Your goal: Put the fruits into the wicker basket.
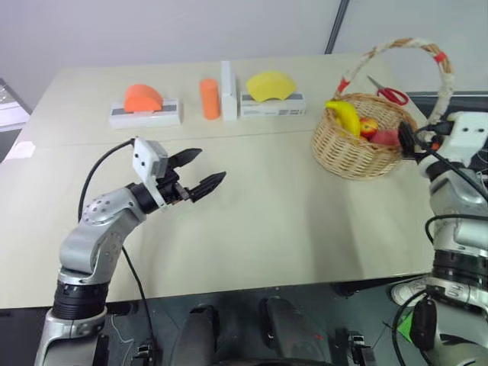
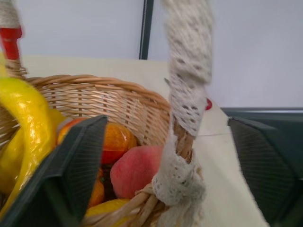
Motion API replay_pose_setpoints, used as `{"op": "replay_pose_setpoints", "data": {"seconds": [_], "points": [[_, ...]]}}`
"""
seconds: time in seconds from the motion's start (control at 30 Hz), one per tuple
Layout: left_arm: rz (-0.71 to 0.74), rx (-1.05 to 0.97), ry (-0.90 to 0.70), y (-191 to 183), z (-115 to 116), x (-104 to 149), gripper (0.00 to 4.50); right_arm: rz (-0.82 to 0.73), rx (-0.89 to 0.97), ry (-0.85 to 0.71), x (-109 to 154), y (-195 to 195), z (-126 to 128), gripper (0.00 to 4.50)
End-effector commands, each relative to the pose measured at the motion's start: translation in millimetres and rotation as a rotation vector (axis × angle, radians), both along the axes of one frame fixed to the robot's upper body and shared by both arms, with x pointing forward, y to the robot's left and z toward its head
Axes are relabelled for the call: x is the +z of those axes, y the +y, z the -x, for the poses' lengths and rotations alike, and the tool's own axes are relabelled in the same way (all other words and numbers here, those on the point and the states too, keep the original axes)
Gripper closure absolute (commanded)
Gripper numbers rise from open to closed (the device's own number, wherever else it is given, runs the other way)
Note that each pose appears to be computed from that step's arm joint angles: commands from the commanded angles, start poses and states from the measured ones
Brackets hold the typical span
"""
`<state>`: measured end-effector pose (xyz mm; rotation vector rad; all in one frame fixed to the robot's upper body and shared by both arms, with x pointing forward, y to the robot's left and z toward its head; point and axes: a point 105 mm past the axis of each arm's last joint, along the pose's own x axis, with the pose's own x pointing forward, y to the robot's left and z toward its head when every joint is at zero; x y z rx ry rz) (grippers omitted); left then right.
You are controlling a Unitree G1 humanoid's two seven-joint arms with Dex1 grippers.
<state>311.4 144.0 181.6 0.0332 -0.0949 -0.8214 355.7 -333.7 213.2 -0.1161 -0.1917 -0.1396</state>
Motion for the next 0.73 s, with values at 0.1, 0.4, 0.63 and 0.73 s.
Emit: {"op": "replay_pose_setpoints", "data": {"seconds": [0.1,0.4,0.63,0.73], "points": [[-0.042,0.163,0.001,44,-1,-7,0.00,0.102,0.286,-0.035,13,31,25,0.38],[-0.041,0.329,0.068,80,5,-38,0.00,0.172,0.817,0.151,-39,142,43,0.38],[-0.018,0.372,0.079,85,9,-47,0.00,0.172,0.890,0.176,-61,173,28,0.38],[0.003,0.366,0.084,85,10,-46,0.00,0.168,0.899,0.181,-65,173,26,0.38]]}}
